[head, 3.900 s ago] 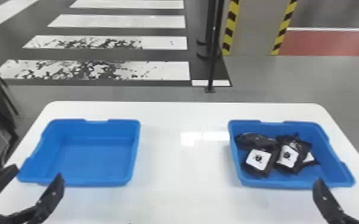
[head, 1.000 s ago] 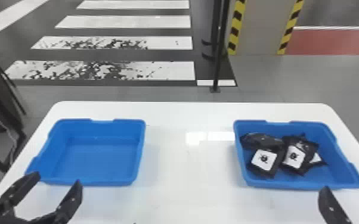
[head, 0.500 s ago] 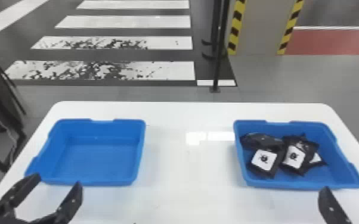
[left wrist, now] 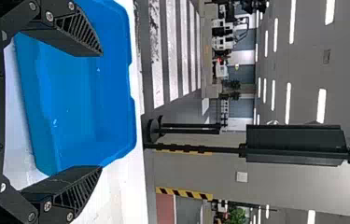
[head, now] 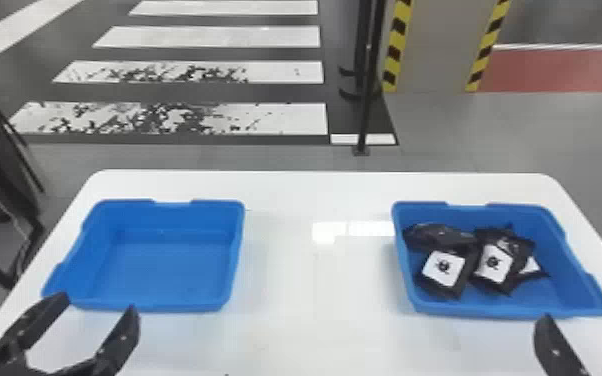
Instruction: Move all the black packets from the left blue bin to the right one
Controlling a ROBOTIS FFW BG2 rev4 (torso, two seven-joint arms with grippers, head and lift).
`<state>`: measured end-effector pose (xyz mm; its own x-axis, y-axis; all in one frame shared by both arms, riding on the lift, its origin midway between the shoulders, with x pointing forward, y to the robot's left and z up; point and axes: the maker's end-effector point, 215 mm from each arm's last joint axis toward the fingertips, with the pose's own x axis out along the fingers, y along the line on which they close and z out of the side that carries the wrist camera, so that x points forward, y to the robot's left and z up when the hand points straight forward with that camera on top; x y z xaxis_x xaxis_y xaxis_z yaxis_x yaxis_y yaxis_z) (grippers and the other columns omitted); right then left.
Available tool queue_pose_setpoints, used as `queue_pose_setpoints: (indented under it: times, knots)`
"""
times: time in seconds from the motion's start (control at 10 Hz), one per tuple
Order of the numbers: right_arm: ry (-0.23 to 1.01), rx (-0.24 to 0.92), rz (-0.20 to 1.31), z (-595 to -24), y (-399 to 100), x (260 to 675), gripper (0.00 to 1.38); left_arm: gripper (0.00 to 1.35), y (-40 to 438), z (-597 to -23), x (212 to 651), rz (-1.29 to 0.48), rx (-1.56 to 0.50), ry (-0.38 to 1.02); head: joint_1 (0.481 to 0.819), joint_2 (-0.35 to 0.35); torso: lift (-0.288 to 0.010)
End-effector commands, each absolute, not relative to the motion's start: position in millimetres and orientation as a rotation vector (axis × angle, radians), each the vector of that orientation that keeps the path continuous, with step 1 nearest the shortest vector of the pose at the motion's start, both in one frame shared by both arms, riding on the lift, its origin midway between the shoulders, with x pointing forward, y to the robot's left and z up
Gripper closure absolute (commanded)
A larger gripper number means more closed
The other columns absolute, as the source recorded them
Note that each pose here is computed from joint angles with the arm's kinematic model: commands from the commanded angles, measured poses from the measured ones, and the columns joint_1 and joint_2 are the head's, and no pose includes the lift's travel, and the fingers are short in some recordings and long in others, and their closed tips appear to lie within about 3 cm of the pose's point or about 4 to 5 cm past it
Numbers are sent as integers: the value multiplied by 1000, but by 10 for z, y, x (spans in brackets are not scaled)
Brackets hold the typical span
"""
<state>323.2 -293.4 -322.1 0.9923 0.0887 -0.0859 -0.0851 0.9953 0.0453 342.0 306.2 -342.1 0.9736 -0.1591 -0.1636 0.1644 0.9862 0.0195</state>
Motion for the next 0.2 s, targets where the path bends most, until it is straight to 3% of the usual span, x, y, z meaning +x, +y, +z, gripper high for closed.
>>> queue_pose_setpoints:
  times: [0.0, 0.1]
  knots:
    - [91, 45, 86, -3236, -2936, 3229, 133, 188, 3065, -3437, 3415, -161, 30, 165, 695, 23, -140]
    - [91, 44, 88, -3235, -2935, 3230, 133, 188, 3065, -3430, 3417, -161, 31, 163, 695, 23, -140]
